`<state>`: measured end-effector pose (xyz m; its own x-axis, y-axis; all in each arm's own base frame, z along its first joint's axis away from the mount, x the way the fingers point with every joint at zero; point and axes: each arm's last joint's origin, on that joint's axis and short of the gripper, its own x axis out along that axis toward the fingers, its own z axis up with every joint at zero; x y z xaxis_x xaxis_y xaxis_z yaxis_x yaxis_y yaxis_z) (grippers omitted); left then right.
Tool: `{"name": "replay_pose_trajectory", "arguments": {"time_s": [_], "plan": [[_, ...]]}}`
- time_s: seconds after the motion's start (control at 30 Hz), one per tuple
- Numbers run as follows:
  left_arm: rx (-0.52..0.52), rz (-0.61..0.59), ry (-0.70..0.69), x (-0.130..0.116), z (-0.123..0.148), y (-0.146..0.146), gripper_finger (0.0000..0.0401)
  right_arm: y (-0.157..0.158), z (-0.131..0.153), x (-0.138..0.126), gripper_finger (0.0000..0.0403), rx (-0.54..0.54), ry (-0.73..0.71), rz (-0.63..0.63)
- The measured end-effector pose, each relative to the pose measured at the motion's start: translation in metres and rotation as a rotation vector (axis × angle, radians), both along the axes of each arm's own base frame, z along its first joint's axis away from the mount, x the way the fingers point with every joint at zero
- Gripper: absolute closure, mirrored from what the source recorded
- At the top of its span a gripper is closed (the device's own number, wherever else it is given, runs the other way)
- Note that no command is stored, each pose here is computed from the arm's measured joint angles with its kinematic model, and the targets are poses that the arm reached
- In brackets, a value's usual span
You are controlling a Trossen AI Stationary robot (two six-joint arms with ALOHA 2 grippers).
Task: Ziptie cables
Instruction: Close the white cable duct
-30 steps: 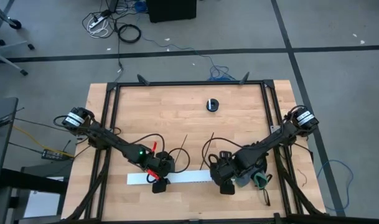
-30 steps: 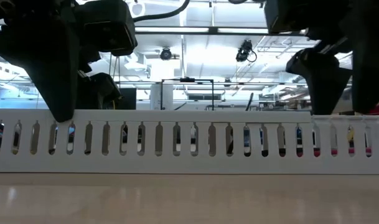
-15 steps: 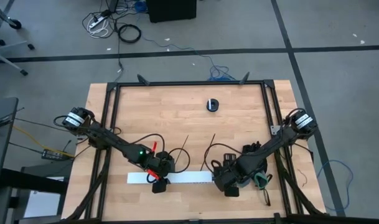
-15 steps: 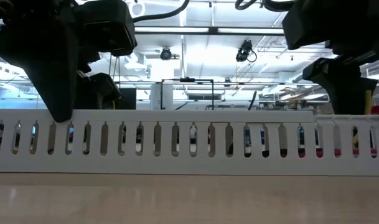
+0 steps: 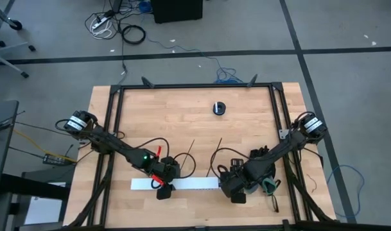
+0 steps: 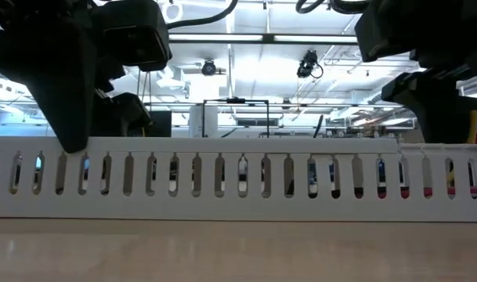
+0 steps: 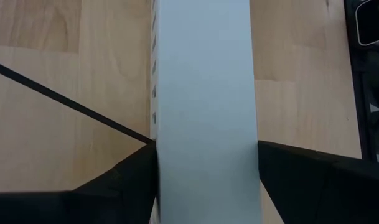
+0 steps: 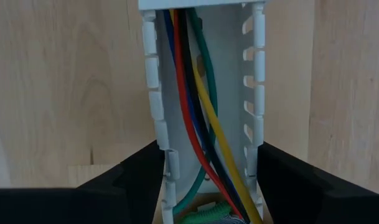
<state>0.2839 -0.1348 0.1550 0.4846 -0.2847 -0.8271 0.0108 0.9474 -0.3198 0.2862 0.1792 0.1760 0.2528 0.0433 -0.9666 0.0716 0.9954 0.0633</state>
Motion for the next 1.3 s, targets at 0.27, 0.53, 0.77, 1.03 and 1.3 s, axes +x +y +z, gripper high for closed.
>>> {"name": "replay_pose_trajectory", "arguments": {"time_s": [0.27, 0.53, 0.77, 1.03, 1.3], "plan": [[-0.001, 0.0, -0.006, 0.0, 0.0, 0.0, 0.016, -0.004, 0.0, 0.003, 0.0172, 0.008, -0.003, -0.007], [-0.007, 0.003, -0.017, 0.002, 0.001, 0.0, 0.016, -0.005, 0.0, 0.005, 0.0173, 0.012, -0.012, -0.011], [-0.007, -0.008, -0.024, 0.004, 0.001, 0.004, 0.016, -0.006, 0.0, 0.006, 0.0175, 0.014, -0.015, -0.021], [0.002, -0.019, -0.035, 0.008, 0.004, 0.007, 0.016, -0.006, 0.0, 0.007, 0.0175, 0.017, -0.019, -0.025], [0.008, 0.005, 0.001, 0.007, 0.002, 0.007, 0.016, -0.015, 0.0, 0.011, 0.0174, 0.012, -0.018, -0.064]]}}
